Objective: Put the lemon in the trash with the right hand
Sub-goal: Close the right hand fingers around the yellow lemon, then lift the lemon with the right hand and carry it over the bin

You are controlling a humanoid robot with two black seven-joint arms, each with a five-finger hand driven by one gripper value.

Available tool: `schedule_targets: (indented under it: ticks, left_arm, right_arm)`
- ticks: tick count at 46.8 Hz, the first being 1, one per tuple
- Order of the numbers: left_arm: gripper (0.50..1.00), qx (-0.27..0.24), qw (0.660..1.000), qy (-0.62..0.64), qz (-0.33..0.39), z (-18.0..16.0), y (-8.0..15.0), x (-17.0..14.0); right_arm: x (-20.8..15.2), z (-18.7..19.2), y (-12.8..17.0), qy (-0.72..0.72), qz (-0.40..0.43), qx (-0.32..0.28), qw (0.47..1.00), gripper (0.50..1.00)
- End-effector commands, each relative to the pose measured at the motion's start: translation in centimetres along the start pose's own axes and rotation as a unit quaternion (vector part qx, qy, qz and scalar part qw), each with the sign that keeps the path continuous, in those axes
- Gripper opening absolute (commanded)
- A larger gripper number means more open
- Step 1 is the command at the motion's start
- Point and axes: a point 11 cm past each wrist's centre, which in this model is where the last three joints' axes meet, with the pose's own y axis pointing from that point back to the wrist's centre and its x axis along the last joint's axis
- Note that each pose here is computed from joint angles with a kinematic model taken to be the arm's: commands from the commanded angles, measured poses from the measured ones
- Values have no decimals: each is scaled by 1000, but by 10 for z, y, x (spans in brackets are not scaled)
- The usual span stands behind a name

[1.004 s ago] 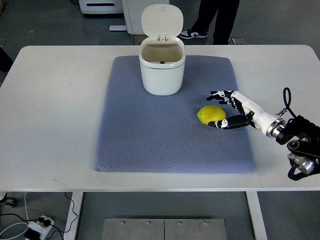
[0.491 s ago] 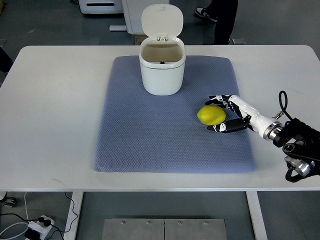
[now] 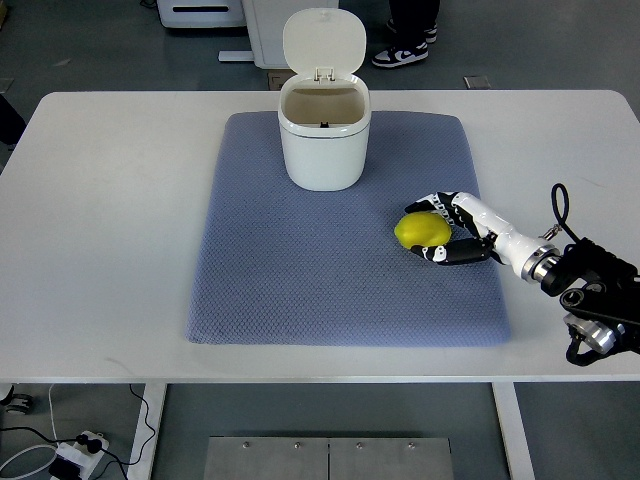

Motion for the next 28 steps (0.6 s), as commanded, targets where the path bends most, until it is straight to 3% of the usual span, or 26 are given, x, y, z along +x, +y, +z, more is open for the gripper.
schedule_targets:
  ticks: [1, 5, 28]
  left_arm:
    - [1000, 0, 1000, 0, 0, 0, 0, 0]
    - [1000, 0, 1000, 0, 0, 0, 0, 0]
    - [1000, 0, 1000, 0, 0, 0, 0, 0]
  right_arm:
    - [0, 0, 0, 3, -2, -1, 1000, 630]
    - [-1, -2, 0, 11, -9, 0, 1000, 500]
    - [9, -10, -2, 17, -3, 8, 1000, 500]
